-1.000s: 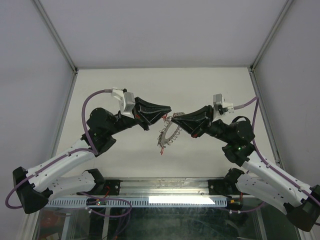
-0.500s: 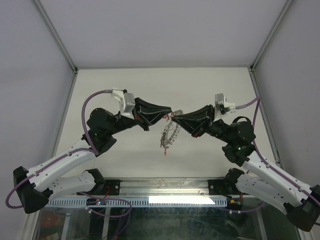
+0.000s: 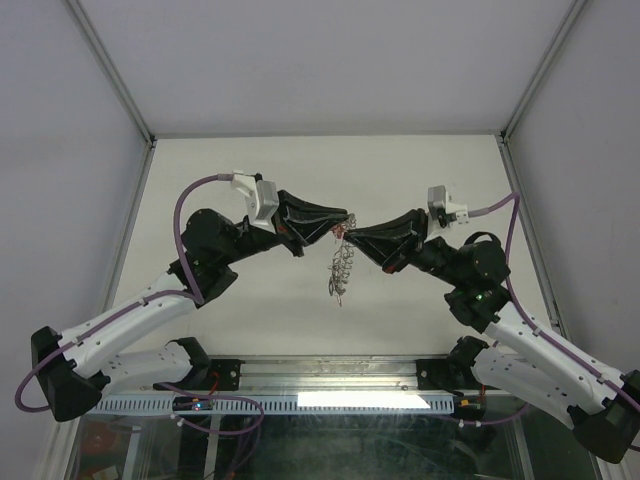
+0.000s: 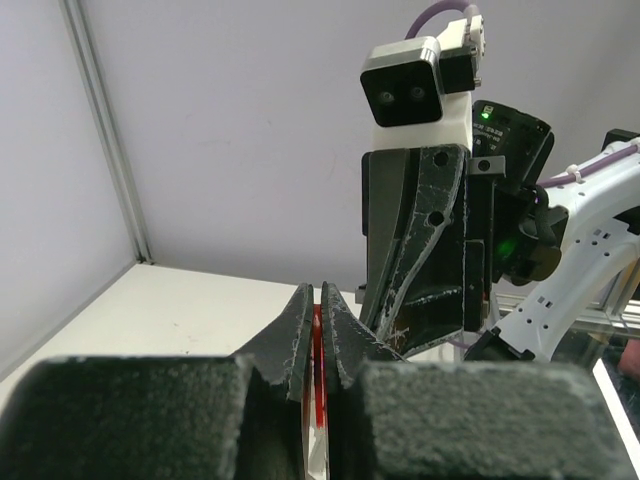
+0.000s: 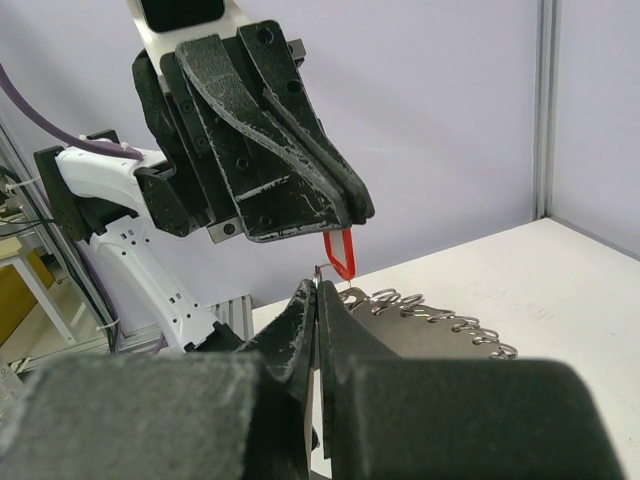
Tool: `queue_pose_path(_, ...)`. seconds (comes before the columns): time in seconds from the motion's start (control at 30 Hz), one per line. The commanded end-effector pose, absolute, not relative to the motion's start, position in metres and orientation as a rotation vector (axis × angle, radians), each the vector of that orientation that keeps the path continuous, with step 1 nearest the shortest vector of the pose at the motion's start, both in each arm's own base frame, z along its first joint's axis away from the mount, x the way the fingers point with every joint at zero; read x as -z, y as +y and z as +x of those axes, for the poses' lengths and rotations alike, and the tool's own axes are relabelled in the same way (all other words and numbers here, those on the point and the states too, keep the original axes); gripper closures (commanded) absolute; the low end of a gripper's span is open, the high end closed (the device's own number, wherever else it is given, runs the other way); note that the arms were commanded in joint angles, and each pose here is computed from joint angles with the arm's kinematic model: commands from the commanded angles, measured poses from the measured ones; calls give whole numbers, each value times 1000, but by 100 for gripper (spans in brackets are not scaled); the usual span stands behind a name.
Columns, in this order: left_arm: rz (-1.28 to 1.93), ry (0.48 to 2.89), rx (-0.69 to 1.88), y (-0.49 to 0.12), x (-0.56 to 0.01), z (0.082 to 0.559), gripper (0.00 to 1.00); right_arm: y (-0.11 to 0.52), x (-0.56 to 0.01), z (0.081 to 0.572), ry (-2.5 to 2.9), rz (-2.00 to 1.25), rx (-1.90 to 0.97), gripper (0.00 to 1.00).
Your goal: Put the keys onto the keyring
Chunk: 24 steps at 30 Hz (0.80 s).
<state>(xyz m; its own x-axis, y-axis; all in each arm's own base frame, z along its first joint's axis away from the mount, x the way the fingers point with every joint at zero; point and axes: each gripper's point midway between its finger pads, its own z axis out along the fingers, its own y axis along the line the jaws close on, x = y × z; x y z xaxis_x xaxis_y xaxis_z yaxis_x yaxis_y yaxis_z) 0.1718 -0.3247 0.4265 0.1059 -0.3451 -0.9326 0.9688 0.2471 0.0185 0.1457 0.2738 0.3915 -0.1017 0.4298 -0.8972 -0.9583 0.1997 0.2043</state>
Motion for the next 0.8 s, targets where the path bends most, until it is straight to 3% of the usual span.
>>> queue_pose_path(0.0,811,893,1126,-322,-461,168,100,260,-440,141,962,-582,-1282,100)
queue_pose_path(0.57,788,924,1129,-314,-448,165,100,242,-441,164,1005,-409,-1205,100)
queue_pose_path(0.67,794,946,1141,-316,-440,165,94,244,-439,164,1012,-420,-1206,100)
queue_pose_path(0.77,795,961,1139,-316,-436,166,74,245,-437,165,1016,-425,-1201,100)
